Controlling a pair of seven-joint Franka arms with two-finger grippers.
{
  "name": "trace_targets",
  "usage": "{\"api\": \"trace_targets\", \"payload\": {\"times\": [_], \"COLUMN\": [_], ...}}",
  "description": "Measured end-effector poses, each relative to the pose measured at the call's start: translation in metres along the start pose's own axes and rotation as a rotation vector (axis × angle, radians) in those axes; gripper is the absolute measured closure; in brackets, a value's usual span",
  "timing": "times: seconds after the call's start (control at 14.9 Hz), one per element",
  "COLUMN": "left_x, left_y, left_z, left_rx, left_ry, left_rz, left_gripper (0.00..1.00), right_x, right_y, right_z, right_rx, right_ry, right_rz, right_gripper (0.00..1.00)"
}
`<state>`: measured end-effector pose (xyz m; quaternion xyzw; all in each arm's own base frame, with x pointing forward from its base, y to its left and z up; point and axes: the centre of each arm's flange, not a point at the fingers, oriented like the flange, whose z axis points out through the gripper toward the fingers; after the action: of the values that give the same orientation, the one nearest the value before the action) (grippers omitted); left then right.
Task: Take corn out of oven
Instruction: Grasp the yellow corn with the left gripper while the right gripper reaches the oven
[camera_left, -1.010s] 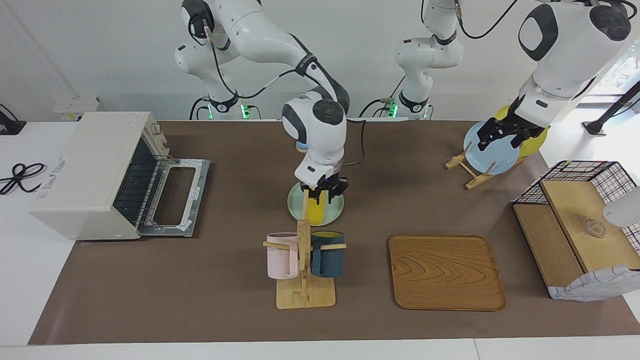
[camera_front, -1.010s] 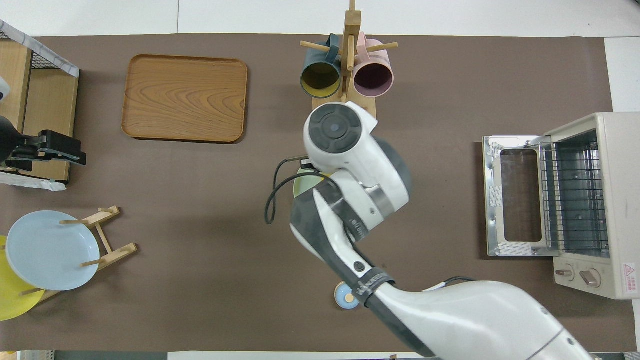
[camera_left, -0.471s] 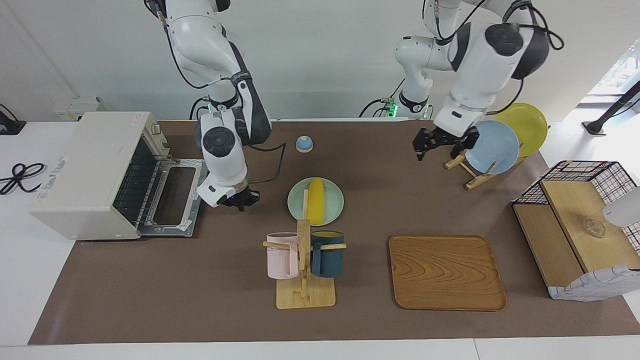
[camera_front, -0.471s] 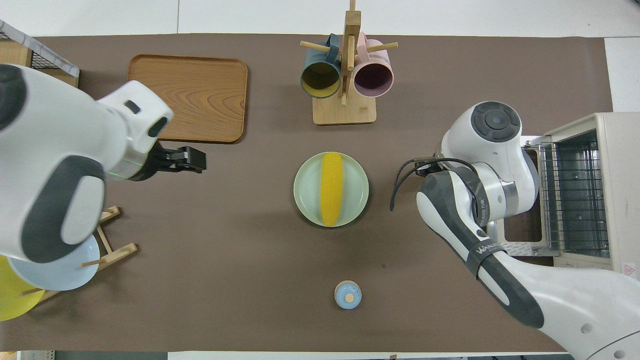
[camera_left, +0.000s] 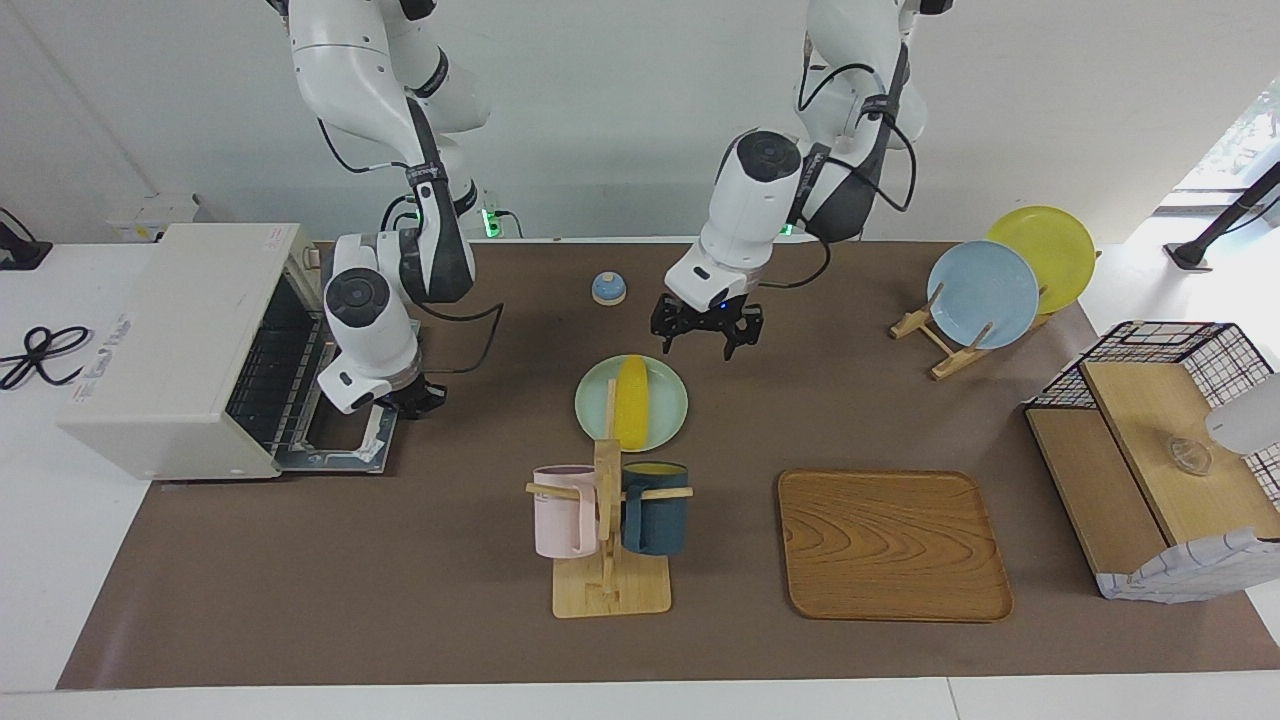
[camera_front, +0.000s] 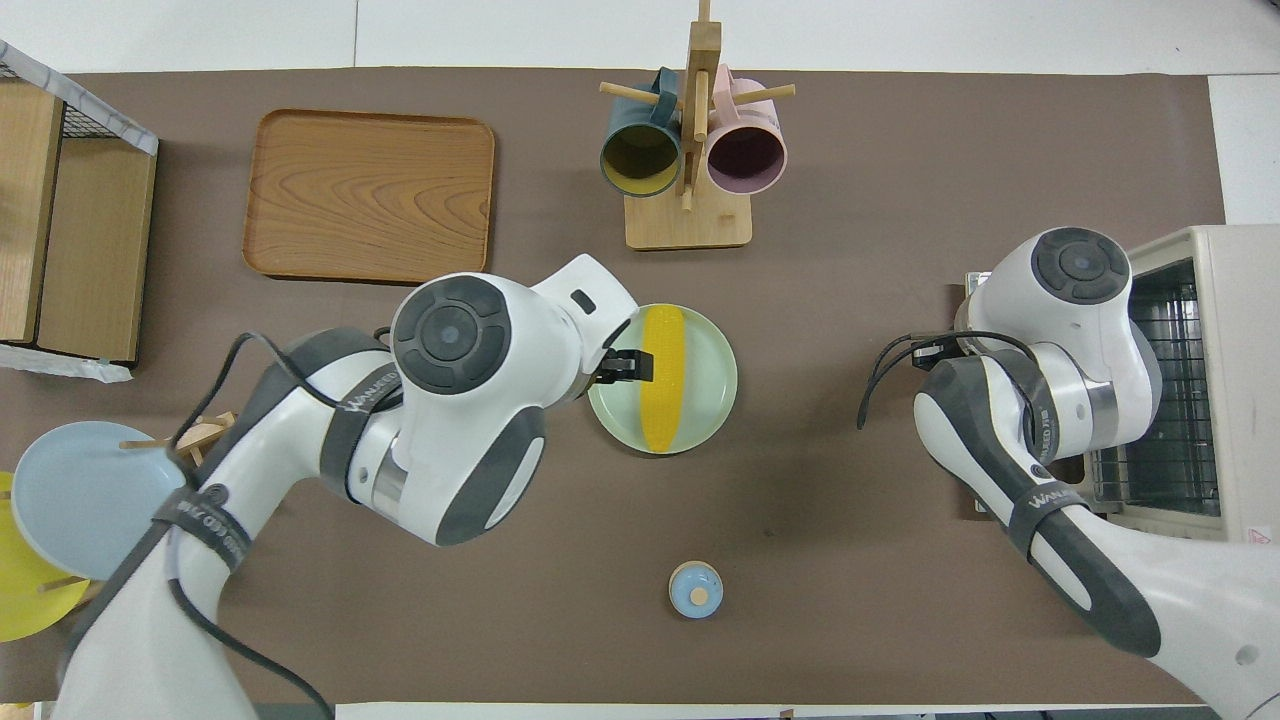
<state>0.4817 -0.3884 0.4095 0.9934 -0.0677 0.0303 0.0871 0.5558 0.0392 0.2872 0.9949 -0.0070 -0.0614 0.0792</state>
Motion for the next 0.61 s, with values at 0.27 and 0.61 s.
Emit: {"api": "trace_targets", "payload": {"times": [0.27,0.61], "left_x": [-0.011,-0.018], "left_y": [0.034,0.052], "left_z": [0.058,0.097], "left_rx": [-0.017,-0.021], "left_ry": [0.007,0.018], "left_rz": [0.042,0.069], "left_gripper": [0.00,0.00], "right_x": [0.001,-0.009], "right_y": [0.001,0.061], "right_z": [-0.028,-0.126], "right_rx": [-0.083,-0.118], "right_ry": [-0.046,-0.083], "right_rz": [-0.050,-0.123], "right_gripper": [0.99,0.99]}}
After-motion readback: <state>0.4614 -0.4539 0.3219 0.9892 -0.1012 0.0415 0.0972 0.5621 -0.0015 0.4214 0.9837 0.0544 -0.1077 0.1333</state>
